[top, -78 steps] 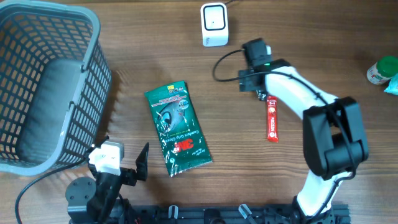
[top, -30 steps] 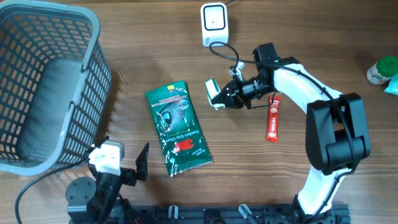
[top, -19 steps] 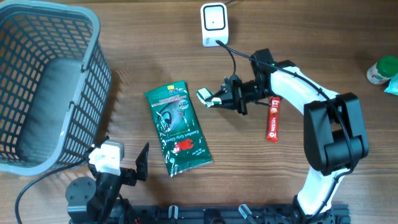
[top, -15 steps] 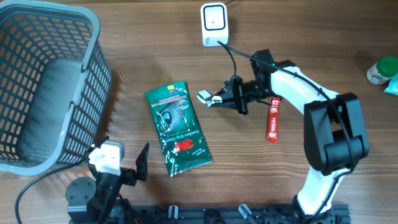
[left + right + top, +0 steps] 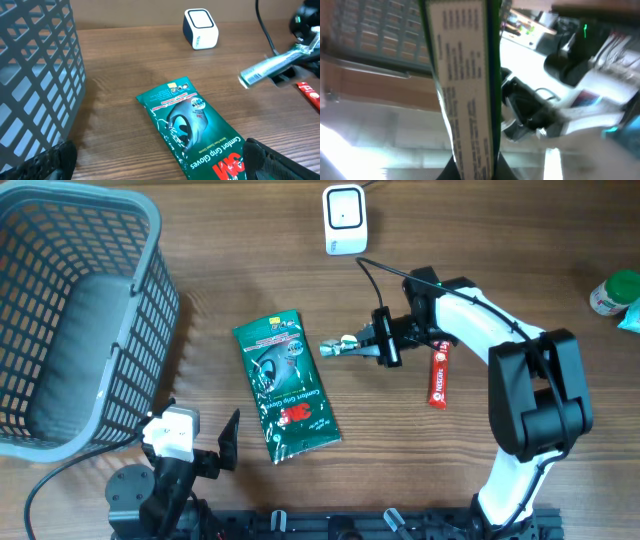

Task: Scan the item barcode
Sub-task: 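Carry the battery pack up to the white scanner and hold it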

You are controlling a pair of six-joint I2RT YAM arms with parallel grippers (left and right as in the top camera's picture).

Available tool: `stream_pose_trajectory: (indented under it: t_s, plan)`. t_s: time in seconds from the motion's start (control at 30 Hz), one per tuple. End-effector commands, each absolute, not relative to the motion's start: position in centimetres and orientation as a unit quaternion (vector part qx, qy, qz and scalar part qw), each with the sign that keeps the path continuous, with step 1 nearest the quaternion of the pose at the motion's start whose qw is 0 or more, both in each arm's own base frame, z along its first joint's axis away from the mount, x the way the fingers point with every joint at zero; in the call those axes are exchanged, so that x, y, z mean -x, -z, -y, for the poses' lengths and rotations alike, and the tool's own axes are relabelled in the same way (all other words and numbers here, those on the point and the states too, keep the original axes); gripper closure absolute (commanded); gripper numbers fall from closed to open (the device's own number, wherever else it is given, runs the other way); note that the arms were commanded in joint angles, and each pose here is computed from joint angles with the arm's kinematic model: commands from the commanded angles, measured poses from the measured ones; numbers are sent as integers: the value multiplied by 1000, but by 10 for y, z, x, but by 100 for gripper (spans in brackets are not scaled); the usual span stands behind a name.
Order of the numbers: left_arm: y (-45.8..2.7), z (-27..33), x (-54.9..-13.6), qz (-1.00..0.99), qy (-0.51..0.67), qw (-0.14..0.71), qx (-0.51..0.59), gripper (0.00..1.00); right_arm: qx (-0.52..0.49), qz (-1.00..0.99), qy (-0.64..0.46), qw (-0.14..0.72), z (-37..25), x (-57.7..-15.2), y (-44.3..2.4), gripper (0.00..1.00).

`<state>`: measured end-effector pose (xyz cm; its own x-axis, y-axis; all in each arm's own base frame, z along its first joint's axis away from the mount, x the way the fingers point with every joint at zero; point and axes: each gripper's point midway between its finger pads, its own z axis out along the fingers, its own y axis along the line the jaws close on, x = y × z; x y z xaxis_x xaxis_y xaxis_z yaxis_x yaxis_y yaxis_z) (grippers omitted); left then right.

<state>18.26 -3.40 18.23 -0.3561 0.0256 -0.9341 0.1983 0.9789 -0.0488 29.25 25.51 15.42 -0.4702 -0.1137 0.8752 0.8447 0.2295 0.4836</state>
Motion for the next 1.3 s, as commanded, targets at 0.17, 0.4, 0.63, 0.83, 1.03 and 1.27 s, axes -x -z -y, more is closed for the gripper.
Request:
stream_pose_trajectory:
  t_s: [0.17,0.4,0.63,0.83,1.03,1.27]
  plan:
    - [-181,37,-182,-819,85,564,-69,0,-37,705,694,144,-271,-367,-206,95]
    - [-181,37,-182,-819,86,564,-69,0,-201,665,696,-180,-259,-412,-254,95]
    - [-181,37,-182,-819,86,564,-69,0,-84,773,560,-286,-245,-481,-184,95]
    - [-181,37,-182,-819,86,564,-69,0,-50,828,415,-374,-226,-524,-171,95]
    - [-181,37,-182,-819,86,564,-69,0,-28,850,313,-423,-213,-548,-170,95]
    - [-181,37,-182,-819,86,564,-69,0,-6,859,264,-438,-205,-573,-155,95]
